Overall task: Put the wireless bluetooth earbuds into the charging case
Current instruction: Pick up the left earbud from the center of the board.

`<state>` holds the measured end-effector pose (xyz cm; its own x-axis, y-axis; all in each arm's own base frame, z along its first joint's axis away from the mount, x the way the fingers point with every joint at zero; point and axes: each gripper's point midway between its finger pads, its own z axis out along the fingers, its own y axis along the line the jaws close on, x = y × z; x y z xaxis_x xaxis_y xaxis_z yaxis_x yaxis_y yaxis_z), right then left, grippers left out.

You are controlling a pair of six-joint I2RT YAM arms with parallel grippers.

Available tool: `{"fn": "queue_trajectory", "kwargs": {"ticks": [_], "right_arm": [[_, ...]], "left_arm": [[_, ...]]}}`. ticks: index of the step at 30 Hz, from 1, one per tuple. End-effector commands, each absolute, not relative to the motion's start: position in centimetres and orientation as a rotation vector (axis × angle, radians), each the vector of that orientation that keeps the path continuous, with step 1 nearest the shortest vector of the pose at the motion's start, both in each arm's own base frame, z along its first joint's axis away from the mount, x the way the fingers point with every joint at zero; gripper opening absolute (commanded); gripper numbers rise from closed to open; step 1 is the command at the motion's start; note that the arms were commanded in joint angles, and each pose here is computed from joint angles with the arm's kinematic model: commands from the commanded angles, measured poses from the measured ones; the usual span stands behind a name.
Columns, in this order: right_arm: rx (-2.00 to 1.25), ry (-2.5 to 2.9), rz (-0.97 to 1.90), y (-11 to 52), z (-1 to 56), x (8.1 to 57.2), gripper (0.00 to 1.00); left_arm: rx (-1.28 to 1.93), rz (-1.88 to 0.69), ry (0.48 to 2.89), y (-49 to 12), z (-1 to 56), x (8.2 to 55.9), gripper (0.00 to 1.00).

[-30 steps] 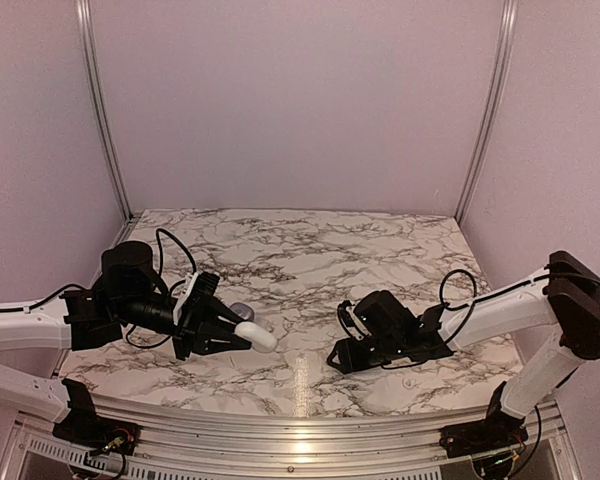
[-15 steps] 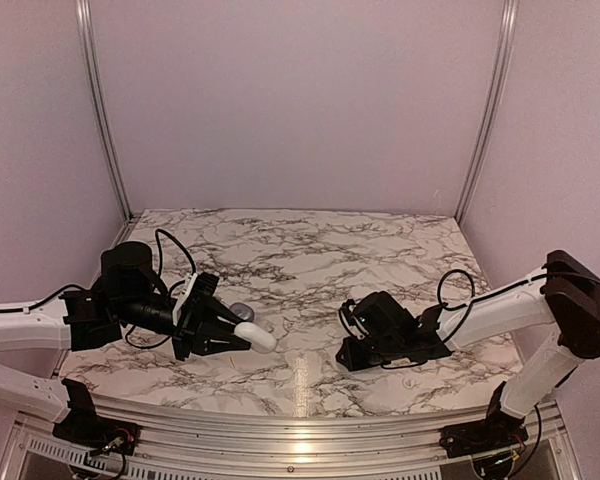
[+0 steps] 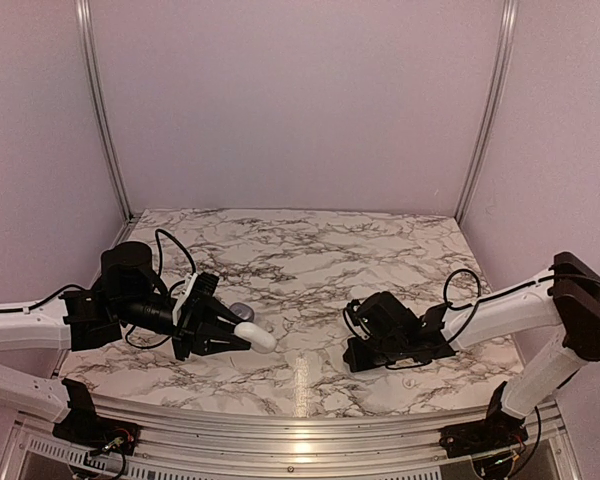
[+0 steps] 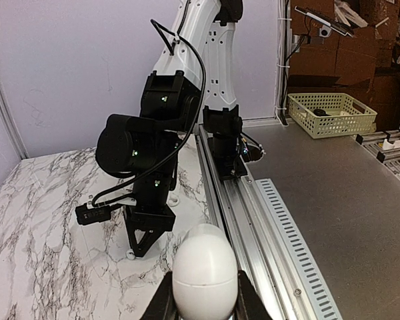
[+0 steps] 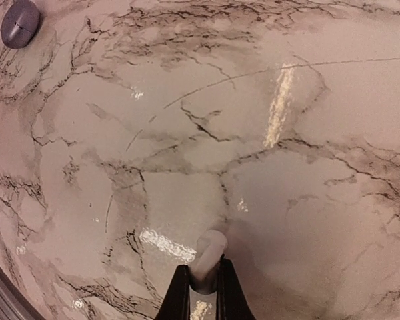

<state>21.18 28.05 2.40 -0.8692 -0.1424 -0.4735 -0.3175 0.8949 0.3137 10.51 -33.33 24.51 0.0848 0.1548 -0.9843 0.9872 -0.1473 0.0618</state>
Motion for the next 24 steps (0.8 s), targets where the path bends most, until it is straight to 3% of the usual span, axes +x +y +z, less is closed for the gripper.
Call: {"fn": "queue_trajectory", "kwargs": {"ticks": [1, 8, 18, 24], "right_arm": [[-0.329, 2.666, 0.407, 25.8, 0.9, 20.7, 0.0], [-0.452, 2.611, 0.543, 27.8, 3.4, 20.3, 0.0], [-0.802, 2.225, 1.065, 32.3, 16.3, 15.3, 0.0], [-0.963, 1.967, 1.177, 33.6, 22.6, 10.0, 0.0]], "left_arm": [[1.468, -1.167, 1.168, -33.1, 25.0, 10.2, 0.0], [1.47, -1.165, 1.174, -33.2, 24.8, 10.4, 0.0], [1.451, -1.165, 1.226, -33.7, 24.5, 11.1, 0.0], [1.406, -1.185, 1.319, -34.6, 24.3, 12.3, 0.0]]}}
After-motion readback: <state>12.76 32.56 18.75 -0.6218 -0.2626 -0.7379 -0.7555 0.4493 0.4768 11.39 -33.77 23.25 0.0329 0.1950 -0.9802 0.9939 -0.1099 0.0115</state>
